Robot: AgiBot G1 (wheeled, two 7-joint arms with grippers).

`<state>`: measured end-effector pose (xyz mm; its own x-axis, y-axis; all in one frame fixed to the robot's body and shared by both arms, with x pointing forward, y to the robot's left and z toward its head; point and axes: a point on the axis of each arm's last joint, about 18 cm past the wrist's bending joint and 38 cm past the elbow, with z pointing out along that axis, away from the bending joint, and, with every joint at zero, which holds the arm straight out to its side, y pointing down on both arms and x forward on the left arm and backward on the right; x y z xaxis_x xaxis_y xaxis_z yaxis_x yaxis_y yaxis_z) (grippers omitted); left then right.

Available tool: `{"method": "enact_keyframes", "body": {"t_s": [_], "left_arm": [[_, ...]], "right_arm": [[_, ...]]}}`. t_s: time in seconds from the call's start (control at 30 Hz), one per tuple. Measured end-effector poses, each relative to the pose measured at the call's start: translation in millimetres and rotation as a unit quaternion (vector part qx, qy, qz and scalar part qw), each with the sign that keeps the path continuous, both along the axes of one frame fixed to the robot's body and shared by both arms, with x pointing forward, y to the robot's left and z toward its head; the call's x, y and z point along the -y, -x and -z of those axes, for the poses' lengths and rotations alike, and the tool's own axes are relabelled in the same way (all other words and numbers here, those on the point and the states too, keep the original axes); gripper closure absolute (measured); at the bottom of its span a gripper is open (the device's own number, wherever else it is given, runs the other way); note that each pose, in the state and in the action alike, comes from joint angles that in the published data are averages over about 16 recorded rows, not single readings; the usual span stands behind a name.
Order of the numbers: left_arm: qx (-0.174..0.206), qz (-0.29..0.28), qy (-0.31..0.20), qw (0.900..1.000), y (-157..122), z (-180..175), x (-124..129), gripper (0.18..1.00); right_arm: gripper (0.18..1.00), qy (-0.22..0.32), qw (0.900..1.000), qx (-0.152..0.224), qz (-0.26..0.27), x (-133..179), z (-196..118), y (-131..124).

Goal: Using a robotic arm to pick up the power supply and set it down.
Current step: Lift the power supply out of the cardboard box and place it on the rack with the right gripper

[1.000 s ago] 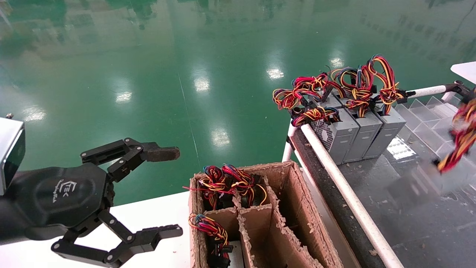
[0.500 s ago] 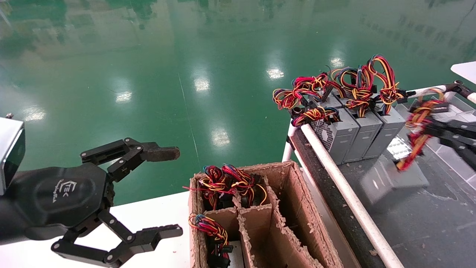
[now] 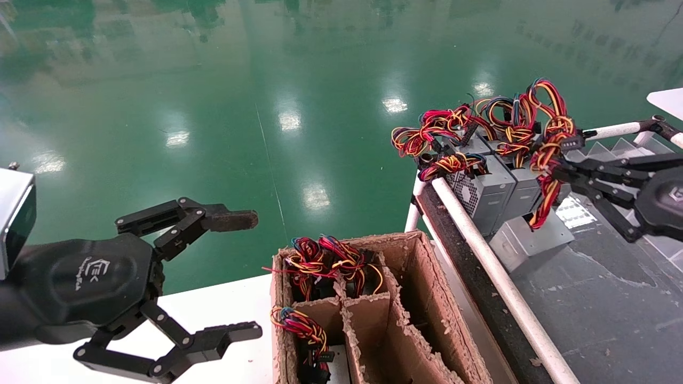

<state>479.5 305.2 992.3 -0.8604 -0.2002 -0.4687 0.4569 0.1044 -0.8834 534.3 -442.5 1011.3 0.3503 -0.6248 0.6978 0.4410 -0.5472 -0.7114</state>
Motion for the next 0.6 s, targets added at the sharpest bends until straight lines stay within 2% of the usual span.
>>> {"method": "enact_keyframes", "body": {"t_s": [0.6], "left_arm": [[0.000, 0.000, 0.000, 1.0000, 0.0, 0.0, 0.0, 0.184]], "right_arm": [[0.952, -0.058, 0.998, -0.011, 0.011, -13.0, -17.6, -54.8]]}}
